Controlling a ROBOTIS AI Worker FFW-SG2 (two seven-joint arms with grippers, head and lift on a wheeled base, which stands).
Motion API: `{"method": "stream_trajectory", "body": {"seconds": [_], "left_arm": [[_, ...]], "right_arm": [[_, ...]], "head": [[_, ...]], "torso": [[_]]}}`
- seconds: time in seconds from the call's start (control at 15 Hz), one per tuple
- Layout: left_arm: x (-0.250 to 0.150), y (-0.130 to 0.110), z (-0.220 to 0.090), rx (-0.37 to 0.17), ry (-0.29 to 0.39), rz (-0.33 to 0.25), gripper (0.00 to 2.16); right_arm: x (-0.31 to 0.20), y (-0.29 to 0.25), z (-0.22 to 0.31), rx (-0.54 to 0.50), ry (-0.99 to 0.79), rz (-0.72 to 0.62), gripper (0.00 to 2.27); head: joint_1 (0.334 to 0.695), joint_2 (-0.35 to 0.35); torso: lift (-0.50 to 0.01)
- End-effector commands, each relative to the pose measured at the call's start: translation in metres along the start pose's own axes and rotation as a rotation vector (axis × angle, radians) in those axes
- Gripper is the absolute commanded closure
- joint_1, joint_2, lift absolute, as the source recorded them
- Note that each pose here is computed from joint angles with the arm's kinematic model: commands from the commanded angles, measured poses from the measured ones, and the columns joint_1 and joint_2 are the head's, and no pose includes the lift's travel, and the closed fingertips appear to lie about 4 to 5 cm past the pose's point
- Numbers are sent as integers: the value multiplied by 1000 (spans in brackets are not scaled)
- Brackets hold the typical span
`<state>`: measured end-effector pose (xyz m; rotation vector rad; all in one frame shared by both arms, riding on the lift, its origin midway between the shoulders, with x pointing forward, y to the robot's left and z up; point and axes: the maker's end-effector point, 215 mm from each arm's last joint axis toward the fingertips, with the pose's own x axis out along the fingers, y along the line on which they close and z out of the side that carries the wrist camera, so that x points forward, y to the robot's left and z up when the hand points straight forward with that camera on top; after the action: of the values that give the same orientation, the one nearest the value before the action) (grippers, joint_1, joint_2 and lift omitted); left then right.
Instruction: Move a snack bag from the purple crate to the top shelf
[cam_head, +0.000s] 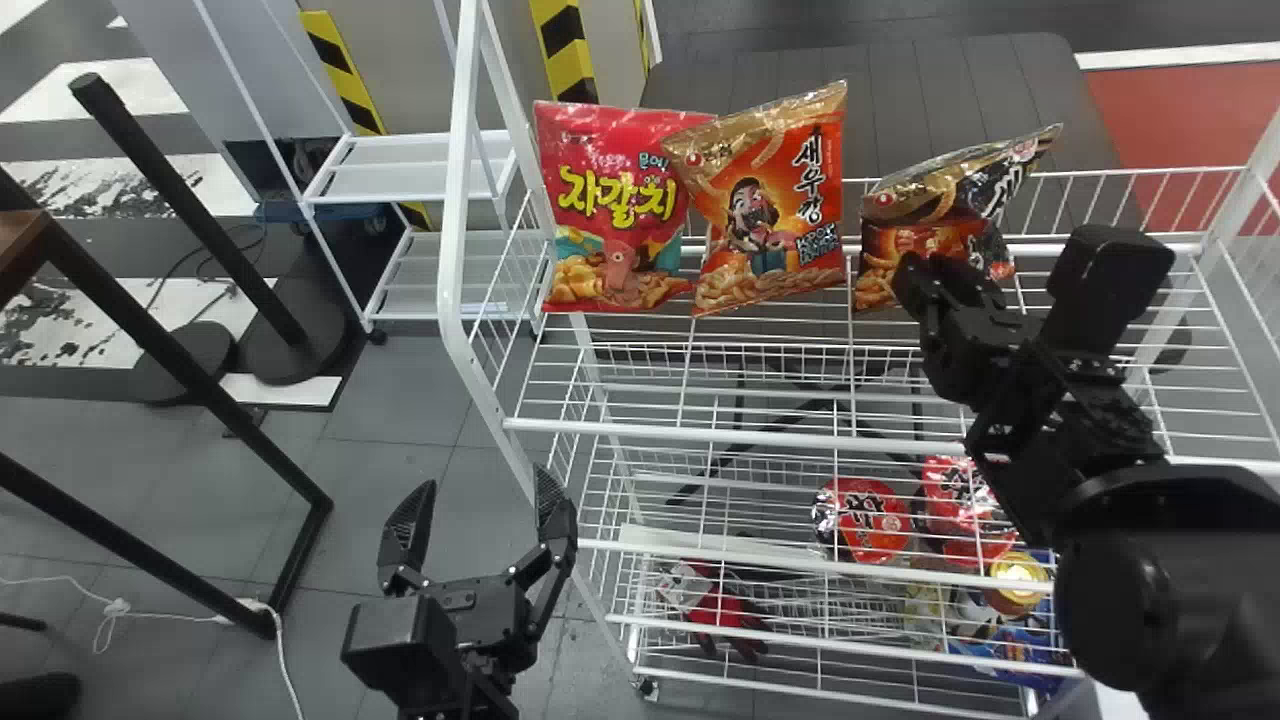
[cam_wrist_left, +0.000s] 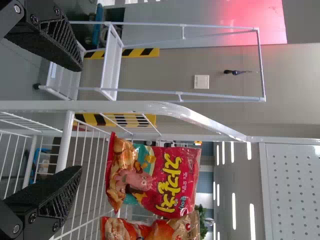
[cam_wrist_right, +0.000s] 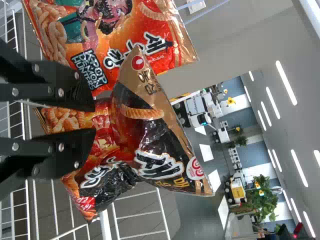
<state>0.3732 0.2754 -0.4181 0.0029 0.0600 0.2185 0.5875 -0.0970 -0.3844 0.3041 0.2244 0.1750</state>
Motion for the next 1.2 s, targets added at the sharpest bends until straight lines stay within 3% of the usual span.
{"method": "stream_trajectory", "body": {"seconds": [0.0,0.6,0.8,0.93,1.0,1.13], "left_arm": [[0,-1,0,-1,-1,-2,124],[0,3,-2,2,2,7,124],[0,3,-2,2,2,7,124],[0,3,1,-2,-5,7,124],[0,4,2,-4,-7,8,124],[0,4,1,-2,-7,10,124]], "right_arm": [[7,4,21,-4,-36,9,1750],[12,8,33,10,-69,23,1750],[-14,22,31,13,-76,63,1747],[-39,25,13,-53,-31,108,1720],[-50,17,9,-93,-37,99,1541],[-77,-7,2,-162,-46,68,707]], "head": [[695,204],[695,200],[695,207],[695,217],[695,224],[695,226]], "torso": [[0],[0],[0],[0],[0],[0]]}}
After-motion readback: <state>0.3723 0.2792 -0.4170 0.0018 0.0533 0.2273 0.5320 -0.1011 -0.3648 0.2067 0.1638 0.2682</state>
